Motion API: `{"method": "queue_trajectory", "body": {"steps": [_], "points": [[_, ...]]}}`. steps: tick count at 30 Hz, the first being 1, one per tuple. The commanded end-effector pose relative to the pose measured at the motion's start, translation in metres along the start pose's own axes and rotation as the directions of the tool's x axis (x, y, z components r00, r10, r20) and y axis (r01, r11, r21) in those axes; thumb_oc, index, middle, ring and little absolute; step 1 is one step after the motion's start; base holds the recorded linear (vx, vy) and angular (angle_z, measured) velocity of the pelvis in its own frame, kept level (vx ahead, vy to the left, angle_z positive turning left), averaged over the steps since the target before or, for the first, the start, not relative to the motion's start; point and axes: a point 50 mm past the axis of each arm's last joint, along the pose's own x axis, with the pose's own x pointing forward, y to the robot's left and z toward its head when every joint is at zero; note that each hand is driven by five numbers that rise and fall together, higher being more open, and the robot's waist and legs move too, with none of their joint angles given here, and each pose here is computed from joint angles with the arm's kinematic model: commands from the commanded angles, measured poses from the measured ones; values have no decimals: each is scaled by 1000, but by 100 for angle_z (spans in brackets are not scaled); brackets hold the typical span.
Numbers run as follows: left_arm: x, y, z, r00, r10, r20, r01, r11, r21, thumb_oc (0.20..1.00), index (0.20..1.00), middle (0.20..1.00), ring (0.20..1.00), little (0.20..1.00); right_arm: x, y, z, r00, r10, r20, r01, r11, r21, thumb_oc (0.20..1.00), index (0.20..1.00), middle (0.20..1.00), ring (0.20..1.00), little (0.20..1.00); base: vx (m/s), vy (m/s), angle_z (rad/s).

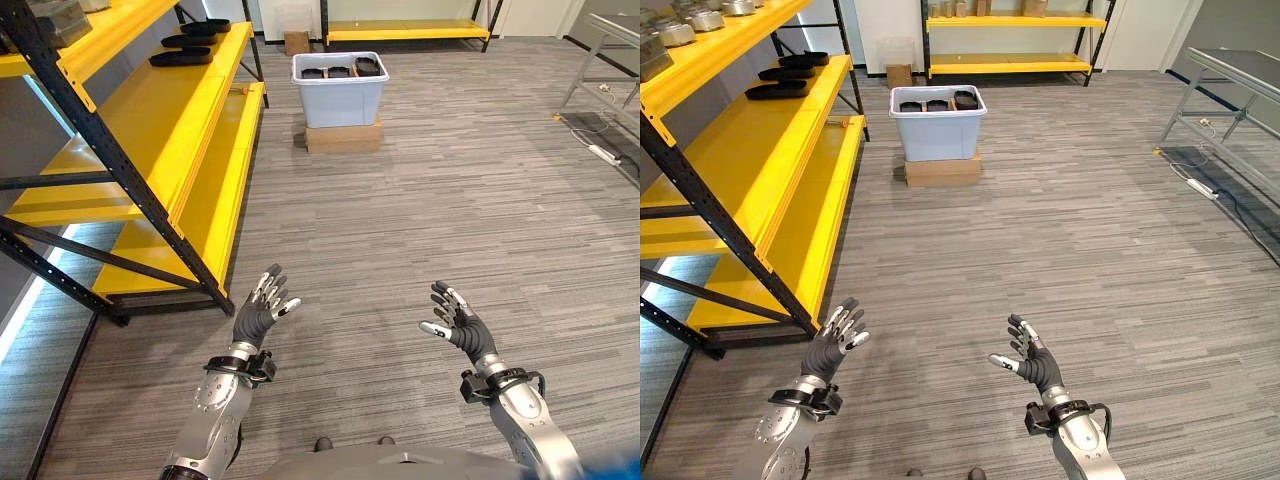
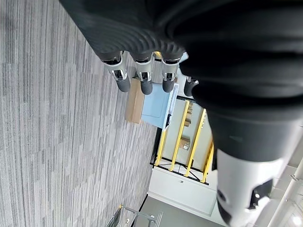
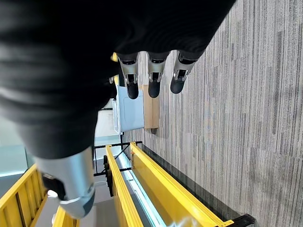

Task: Move parts from the plastic box to the shelf.

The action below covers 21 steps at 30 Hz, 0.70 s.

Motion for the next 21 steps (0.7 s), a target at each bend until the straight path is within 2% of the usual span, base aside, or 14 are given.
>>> {"method": "queue_trajectory", "body": {"steps": [1, 21], "points": [[6, -2, 15, 996, -40, 77, 39, 999, 22, 1000, 1000, 1000, 1000, 1000, 7, -1, 23, 992, 9, 123, -11, 1000, 19, 1000, 1000, 1000, 1000, 1000, 0, 0, 0], [6, -2, 16, 996, -47, 74, 42, 997, 62, 1000, 1000, 1000, 1000, 1000, 7, 1, 18, 995, 15, 101, -19, 999, 41, 1000, 1000, 1000, 1000, 1000, 0, 0, 0]]}}
